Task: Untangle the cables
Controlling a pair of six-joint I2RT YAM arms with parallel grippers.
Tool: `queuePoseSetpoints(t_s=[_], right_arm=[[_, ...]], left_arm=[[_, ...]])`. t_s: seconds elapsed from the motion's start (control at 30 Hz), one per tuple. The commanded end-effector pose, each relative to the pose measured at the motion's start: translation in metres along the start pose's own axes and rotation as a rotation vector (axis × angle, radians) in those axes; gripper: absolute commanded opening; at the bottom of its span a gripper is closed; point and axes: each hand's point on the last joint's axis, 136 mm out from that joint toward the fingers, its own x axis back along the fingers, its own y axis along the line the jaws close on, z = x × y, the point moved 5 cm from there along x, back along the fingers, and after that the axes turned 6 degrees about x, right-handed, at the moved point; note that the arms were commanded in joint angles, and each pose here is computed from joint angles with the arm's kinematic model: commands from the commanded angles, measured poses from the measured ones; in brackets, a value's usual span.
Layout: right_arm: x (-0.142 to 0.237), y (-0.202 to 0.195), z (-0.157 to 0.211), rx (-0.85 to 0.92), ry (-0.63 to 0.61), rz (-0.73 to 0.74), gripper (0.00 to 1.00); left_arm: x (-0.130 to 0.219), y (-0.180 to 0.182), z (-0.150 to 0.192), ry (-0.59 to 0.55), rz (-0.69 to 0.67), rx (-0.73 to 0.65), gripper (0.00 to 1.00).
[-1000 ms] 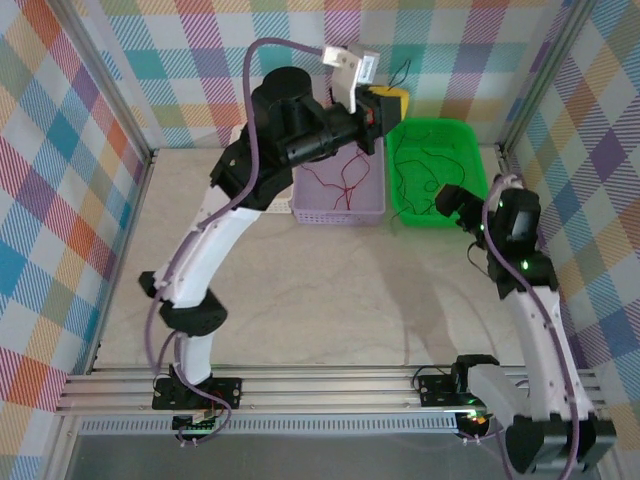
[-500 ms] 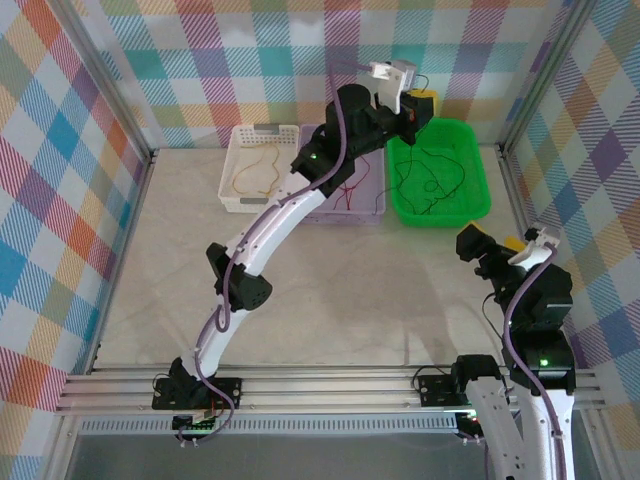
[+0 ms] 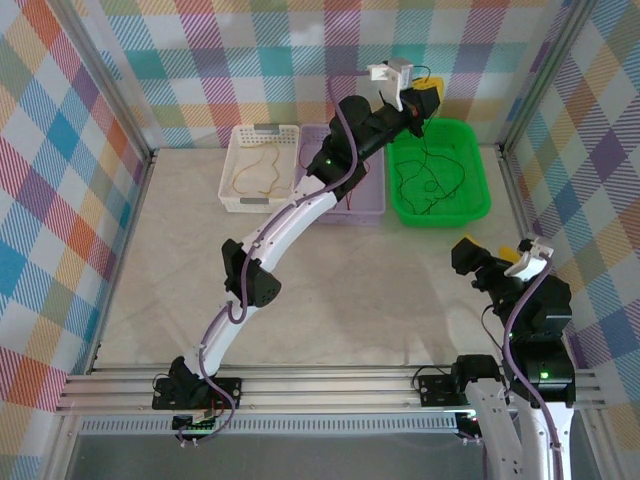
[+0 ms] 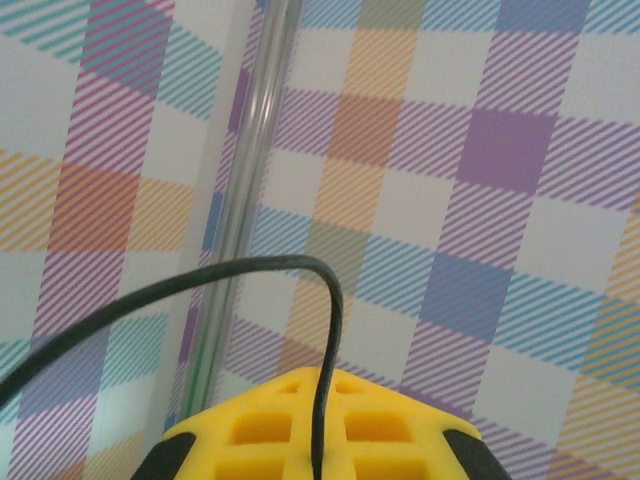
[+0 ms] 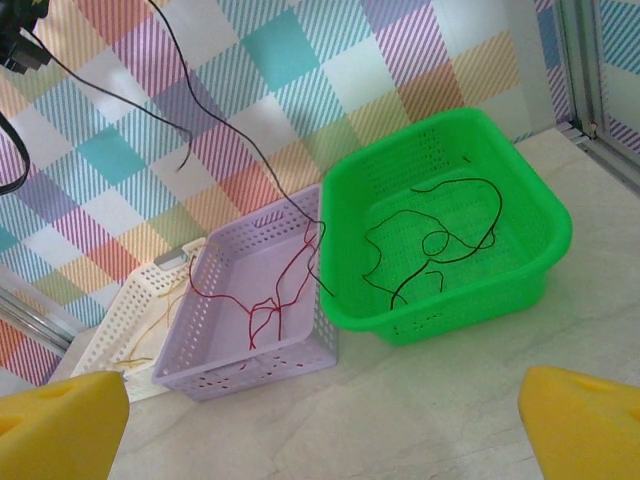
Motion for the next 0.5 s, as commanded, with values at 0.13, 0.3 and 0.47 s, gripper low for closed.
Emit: queuePoseSetpoints(t_s=[0.13, 0.3, 0.47], right_arm=[[0.005, 0.000, 0.009, 0.019, 0.011, -0.019, 1.00], [0.009, 0.000, 0.013, 0.022, 0.012, -0.026, 1.00], [0.013, 0.001, 0.011, 0.023, 0.004, -0.034, 1.00]], left_arm=[[-0.007, 0.019, 0.023, -0.072, -0.005, 0.063, 0.00], [-0.010, 0.048, 0.068, -0.029, -0.069, 0.093, 0.00], [-0.010, 0.058, 0.083, -0.015, -0.082, 0.113, 0.00]])
